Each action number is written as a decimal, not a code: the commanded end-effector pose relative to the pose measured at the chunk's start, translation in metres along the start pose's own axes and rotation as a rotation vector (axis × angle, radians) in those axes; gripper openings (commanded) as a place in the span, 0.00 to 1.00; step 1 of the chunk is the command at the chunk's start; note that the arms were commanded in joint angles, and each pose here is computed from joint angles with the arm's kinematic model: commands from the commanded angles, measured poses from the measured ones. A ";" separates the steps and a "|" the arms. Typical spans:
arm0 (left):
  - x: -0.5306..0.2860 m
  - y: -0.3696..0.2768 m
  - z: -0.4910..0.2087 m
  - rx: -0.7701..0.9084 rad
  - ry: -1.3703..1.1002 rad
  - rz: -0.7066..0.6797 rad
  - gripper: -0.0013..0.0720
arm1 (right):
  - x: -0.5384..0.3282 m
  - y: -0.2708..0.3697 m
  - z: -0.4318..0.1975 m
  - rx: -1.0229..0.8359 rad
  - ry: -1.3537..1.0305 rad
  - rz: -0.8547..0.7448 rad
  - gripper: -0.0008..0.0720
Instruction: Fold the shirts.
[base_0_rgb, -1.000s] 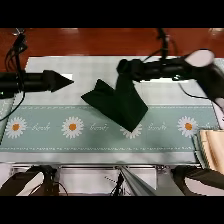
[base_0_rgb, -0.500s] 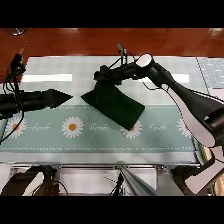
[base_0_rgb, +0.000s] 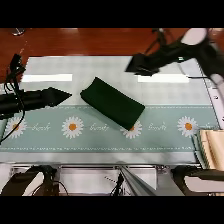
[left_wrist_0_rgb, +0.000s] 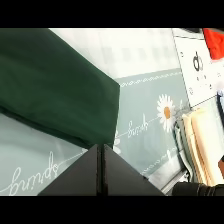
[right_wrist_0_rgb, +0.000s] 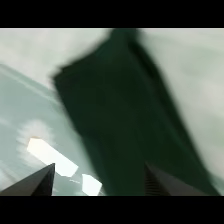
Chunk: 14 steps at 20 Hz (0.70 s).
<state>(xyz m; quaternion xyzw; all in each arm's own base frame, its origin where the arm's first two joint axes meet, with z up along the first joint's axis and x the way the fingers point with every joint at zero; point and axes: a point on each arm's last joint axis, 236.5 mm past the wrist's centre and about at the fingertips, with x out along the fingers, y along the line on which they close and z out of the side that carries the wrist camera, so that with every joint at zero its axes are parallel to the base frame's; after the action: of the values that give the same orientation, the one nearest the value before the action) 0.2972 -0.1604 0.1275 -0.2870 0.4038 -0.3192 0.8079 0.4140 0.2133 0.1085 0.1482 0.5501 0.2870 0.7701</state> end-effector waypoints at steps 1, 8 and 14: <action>0.000 0.004 0.008 0.001 -0.033 0.016 0.06 | -0.104 -0.104 -0.062 0.050 -0.124 -0.519 0.88; 0.014 0.018 0.001 -0.040 -0.009 0.028 0.06 | 0.008 -0.116 -0.204 0.732 -0.452 -0.076 0.87; 0.046 0.017 -0.018 0.004 0.067 0.044 0.06 | 0.071 -0.098 -0.207 0.711 -0.153 0.032 0.87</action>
<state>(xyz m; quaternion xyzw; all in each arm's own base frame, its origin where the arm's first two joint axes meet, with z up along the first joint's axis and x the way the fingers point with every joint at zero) 0.3077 -0.1764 0.0939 -0.2771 0.4297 -0.3093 0.8018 0.2550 0.1366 -0.0602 0.4060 0.5350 0.0451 0.7395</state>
